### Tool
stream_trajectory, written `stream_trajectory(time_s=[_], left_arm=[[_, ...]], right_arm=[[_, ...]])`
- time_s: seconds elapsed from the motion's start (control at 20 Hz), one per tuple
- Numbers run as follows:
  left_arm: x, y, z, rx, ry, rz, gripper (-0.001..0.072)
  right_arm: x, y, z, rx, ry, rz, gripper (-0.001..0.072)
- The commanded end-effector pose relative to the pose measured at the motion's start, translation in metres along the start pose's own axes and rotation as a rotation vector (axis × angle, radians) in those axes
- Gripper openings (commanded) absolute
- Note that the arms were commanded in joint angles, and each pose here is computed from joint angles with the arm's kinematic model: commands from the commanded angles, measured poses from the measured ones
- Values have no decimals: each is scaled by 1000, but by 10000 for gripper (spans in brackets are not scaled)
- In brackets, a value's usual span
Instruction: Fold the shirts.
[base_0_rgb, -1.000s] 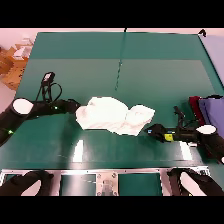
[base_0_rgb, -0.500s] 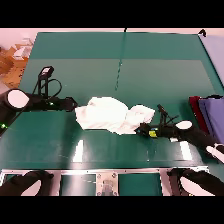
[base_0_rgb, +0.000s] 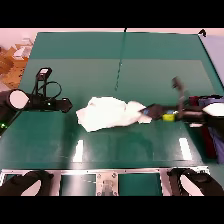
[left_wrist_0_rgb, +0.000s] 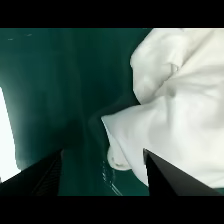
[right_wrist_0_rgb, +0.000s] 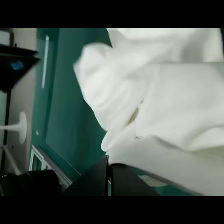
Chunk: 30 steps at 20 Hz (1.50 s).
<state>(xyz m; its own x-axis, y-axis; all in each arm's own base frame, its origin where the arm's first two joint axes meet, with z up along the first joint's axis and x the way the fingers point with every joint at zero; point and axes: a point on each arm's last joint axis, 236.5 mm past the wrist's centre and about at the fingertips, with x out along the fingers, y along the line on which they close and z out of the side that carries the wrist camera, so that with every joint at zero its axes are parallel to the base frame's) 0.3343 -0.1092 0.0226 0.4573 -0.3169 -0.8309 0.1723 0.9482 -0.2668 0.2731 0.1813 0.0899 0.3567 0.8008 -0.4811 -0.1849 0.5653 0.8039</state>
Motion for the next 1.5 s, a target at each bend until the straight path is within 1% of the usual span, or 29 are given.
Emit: stream_trajectory(time_s=[0.0, 0.1, 0.2, 0.3, 0.4, 0.55, 0.75, 0.9, 0.95, 1.0, 1.05, 1.2, 1.45], left_arm=[[0, 5, 9, -10, -40, 20, 589], [2, 6, 6, -20, -32, 20, 589], [11, -1, -1, -60, 3, -16, 590], [33, -11, -21, -140, 81, -81, 589], [54, -27, -47, -178, 180, -171, 590], [72, -47, -64, -238, 252, -280, 589], [87, -69, -101, -236, 392, -394, 589], [102, -68, -122, -261, 459, -403, 584], [104, -68, -121, -272, 453, -402, 416], [106, -68, -115, -260, 430, -406, 175], [105, -72, -107, -248, 406, -427, 23], [98, -78, -77, -196, 335, -445, 24], [41, -99, 20, -34, 79, -459, 24]], right_arm=[[-78, 25, 55, -112, -232, -106, 11], [-111, 1, 85, -66, -352, -188, 11], [-129, -34, 101, 17, -417, -245, 11], [-130, -63, 107, 88, -413, -262, 11], [-121, -82, 108, 137, -377, -257, 11], [-111, -99, 106, 160, -328, -248, 11], [-110, -103, 107, 159, -326, -252, 11], [-110, -102, 107, 152, -324, -253, 11], [-110, -102, 107, 152, -324, -253, 11], [-110, -102, 107, 152, -323, -253, 12], [-110, -102, 107, 152, -323, -253, 11], [-111, -101, 107, 149, -325, -253, 11], [-118, -86, 108, 103, -350, -256, 11]])
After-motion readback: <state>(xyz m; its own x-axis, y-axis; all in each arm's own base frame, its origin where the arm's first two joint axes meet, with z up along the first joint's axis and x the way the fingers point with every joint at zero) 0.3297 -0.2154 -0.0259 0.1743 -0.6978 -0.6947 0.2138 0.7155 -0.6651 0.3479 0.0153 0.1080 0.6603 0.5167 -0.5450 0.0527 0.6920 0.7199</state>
